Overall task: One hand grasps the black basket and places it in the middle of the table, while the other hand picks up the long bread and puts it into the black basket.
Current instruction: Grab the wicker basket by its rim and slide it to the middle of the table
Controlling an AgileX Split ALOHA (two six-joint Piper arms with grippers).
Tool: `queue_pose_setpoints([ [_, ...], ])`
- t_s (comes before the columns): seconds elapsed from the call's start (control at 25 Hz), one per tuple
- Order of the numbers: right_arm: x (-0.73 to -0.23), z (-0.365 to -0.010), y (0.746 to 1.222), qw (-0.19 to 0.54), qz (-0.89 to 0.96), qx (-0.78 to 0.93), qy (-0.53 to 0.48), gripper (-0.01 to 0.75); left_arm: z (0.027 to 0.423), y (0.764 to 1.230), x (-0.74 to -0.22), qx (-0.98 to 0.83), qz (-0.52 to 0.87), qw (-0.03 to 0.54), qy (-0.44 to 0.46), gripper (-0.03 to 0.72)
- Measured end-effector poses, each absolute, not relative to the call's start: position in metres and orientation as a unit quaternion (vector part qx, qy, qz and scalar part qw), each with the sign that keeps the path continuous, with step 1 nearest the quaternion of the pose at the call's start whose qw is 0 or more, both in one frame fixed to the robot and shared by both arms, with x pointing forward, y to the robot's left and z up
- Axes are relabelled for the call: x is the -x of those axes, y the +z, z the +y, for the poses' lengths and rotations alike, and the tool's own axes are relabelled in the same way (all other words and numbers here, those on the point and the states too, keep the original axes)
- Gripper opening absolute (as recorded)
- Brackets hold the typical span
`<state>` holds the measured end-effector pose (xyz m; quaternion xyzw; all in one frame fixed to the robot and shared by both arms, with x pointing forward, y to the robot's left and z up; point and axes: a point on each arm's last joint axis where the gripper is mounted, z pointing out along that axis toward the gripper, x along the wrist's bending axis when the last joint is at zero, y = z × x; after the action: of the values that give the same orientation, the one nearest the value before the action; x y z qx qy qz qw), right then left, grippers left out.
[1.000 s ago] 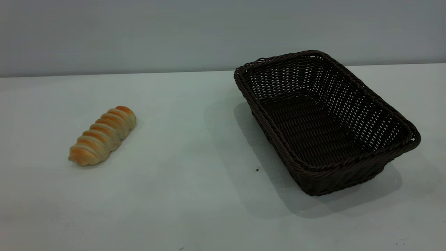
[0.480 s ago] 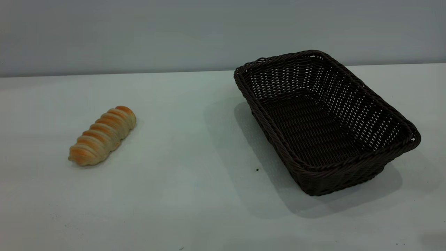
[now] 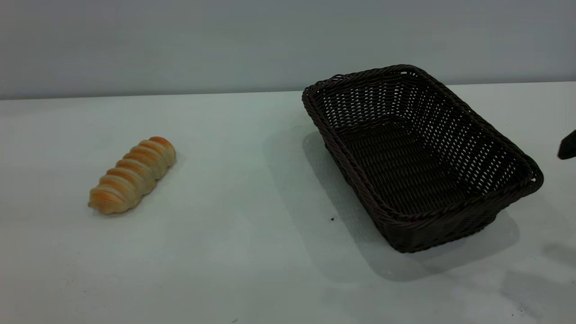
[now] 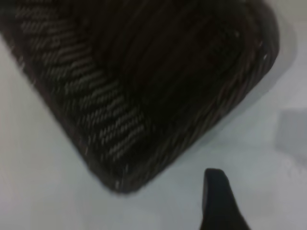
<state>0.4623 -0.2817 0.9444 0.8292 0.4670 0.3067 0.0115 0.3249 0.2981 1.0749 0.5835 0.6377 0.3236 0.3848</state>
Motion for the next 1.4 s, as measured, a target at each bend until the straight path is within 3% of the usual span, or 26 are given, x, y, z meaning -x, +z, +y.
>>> queue_pose_setpoints([
  [0.4, -0.492, -0.281, 0.906, -0.034, 0.423, -0.864, 0.270, 0.459, 0.298, 1.075, -0.325, -0.582, 0.638, 0.385, 0.323, 0.531],
  [0.68, -0.511, -0.259, 0.893, -0.057, 0.425, -0.864, 0.263, 0.459, 0.298, 1.075, -0.325, -0.582, 0.639, 0.386, 0.323, 0.528],
  [1.2, -0.544, -0.247, 0.835, -0.052, 0.373, -0.903, 0.208, 0.459, 0.298, 1.075, -0.325, -0.582, 0.639, 0.385, 0.323, 0.527],
  [1.4, -0.559, -0.245, 0.822, -0.053, 0.356, -0.910, 0.206, 0.392, 0.298, 1.074, -0.324, -0.585, 0.641, 0.381, 0.319, 0.527],
])
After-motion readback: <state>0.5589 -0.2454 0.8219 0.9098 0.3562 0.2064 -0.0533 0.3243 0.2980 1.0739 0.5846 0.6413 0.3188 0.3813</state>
